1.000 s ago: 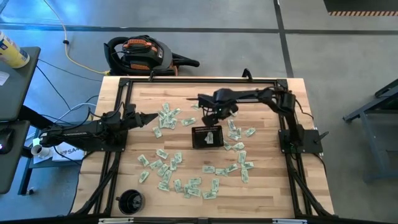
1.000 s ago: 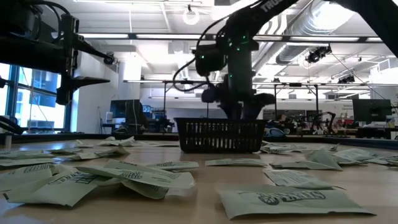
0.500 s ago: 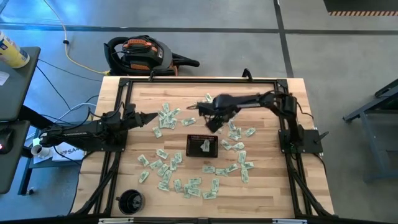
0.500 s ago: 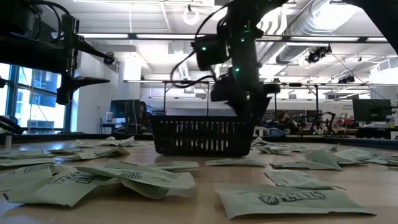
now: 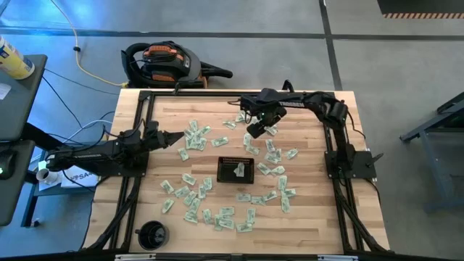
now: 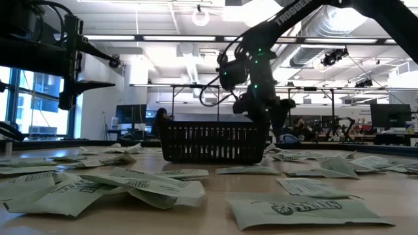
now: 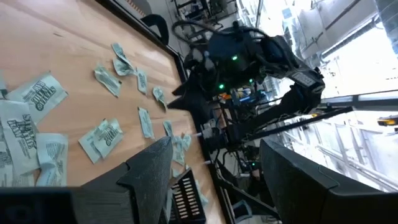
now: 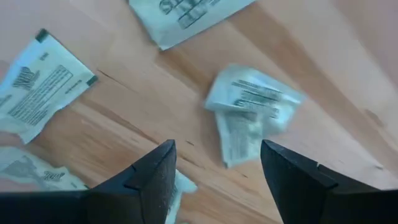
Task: Pick and place Stevia / Truvia into bins
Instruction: Put the green stevia packet into the black basket
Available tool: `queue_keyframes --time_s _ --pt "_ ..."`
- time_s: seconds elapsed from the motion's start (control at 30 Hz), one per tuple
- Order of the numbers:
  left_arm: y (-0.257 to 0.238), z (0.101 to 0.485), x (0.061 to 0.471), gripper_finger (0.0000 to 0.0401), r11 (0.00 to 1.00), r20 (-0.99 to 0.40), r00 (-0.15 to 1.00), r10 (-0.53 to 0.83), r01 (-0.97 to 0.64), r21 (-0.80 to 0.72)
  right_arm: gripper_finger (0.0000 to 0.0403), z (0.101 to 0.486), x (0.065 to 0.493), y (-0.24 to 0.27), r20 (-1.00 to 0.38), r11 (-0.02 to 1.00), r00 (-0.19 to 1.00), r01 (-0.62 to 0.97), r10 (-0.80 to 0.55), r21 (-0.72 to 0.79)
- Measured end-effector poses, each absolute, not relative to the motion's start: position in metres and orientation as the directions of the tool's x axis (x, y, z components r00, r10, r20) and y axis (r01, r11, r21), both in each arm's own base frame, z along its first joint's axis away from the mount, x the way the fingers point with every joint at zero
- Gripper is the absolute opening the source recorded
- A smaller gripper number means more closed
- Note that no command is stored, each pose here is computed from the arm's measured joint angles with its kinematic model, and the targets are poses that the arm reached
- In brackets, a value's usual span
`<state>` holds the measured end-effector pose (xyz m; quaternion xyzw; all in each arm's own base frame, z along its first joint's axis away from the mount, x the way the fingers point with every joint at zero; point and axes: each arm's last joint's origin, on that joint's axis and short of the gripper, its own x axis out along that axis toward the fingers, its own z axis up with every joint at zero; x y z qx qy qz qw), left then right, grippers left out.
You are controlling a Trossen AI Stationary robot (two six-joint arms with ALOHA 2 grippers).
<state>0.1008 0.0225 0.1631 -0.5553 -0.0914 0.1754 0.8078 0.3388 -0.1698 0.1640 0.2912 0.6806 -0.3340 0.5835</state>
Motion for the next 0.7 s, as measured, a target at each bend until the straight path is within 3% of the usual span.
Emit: queue_keyframes --time_s 0.13,0.43,0.7 --pt "0.030 0.167 0.098 0.0278 0.354 -0.064 0.905 0.420 -0.228 -0.907 0.0217 0.143 0.342 -0.172 -0.979 0.622 -0.201 0.769 0.019 -0.146" --pt "0.051 0.174 0.088 0.0278 0.382 -0.058 0.919 0.389 -0.218 -0.898 0.0178 0.142 0.329 -0.179 -0.956 0.638 -0.289 0.747 0.056 -0.188" --pt "0.061 0.174 0.079 0.0278 0.351 -0.058 0.920 0.389 -0.206 -0.913 0.0074 0.142 0.320 -0.192 -0.954 0.619 -0.268 0.774 0.134 -0.131"
